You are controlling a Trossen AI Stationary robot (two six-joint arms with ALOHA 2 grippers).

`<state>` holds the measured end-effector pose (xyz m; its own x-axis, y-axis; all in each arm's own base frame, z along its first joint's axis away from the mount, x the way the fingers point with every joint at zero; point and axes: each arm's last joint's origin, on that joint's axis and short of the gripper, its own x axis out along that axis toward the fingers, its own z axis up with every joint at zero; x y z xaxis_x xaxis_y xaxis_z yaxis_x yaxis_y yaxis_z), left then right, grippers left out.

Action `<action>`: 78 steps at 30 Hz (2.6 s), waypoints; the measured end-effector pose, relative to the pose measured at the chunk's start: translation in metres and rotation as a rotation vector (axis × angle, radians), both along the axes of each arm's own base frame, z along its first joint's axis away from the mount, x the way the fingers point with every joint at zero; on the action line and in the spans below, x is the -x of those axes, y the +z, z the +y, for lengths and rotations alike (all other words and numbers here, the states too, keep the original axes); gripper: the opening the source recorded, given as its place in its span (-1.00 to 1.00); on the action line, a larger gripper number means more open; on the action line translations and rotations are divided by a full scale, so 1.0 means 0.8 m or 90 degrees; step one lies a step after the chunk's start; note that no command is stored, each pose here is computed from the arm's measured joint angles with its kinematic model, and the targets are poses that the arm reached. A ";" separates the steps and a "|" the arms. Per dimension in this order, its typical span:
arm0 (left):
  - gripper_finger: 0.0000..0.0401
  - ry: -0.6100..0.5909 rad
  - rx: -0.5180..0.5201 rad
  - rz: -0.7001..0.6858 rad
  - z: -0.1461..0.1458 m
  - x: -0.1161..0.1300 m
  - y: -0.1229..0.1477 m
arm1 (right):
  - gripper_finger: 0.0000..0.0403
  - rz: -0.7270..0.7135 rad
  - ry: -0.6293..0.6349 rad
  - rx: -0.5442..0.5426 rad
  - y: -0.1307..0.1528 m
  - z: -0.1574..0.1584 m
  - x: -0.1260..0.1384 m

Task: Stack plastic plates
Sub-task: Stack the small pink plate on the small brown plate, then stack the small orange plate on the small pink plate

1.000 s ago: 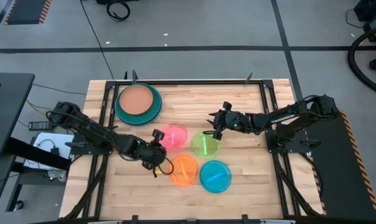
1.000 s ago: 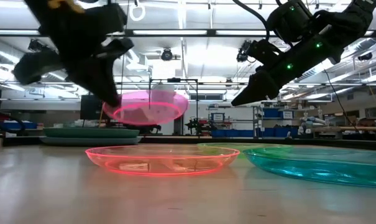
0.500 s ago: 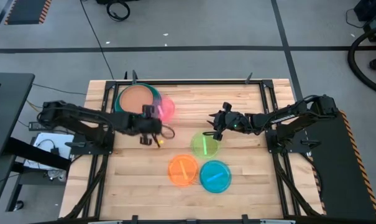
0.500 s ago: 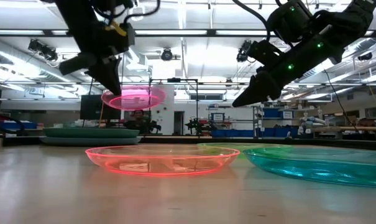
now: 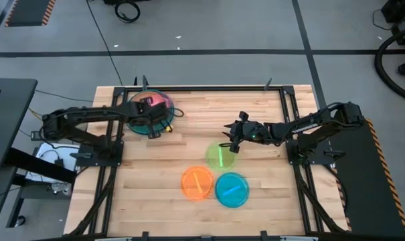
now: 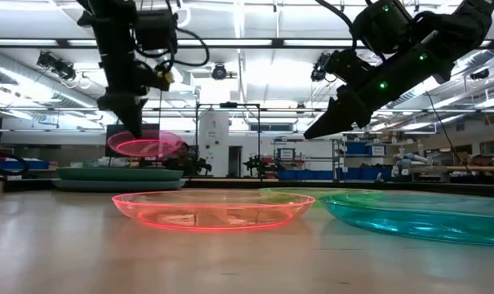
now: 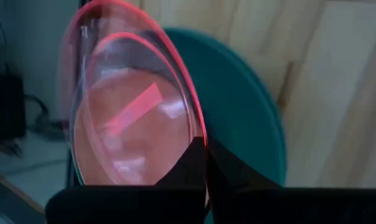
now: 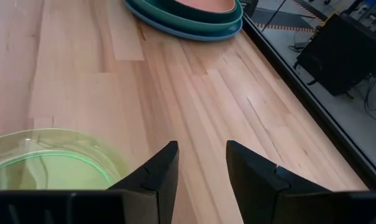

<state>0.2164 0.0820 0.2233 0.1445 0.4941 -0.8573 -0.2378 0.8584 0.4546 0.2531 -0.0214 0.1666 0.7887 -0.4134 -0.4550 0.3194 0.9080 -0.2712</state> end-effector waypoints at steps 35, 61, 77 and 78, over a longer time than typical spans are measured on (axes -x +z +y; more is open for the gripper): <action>-0.92 0.078 -0.005 0.032 0.021 0.028 -0.051 | -0.28 -0.012 0.030 0.002 0.002 0.017 -0.002; -0.24 0.003 -0.052 -0.054 -0.018 -0.009 -0.025 | -0.28 -0.022 0.021 -0.003 0.003 0.017 -0.002; -0.24 -0.497 -0.033 -0.025 -0.171 -0.046 -0.049 | -0.28 0.006 -0.005 0.042 0.001 0.012 0.000; -0.24 -0.512 -0.044 -0.018 -0.177 -0.047 -0.054 | -0.28 0.006 -0.011 0.046 0.002 0.011 0.000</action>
<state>0.2541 -0.0598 0.1805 0.4990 0.2814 -0.8197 0.4285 0.7420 0.5155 0.2534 -0.0130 0.1680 0.7771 -0.4589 -0.4307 0.3322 0.8803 -0.3386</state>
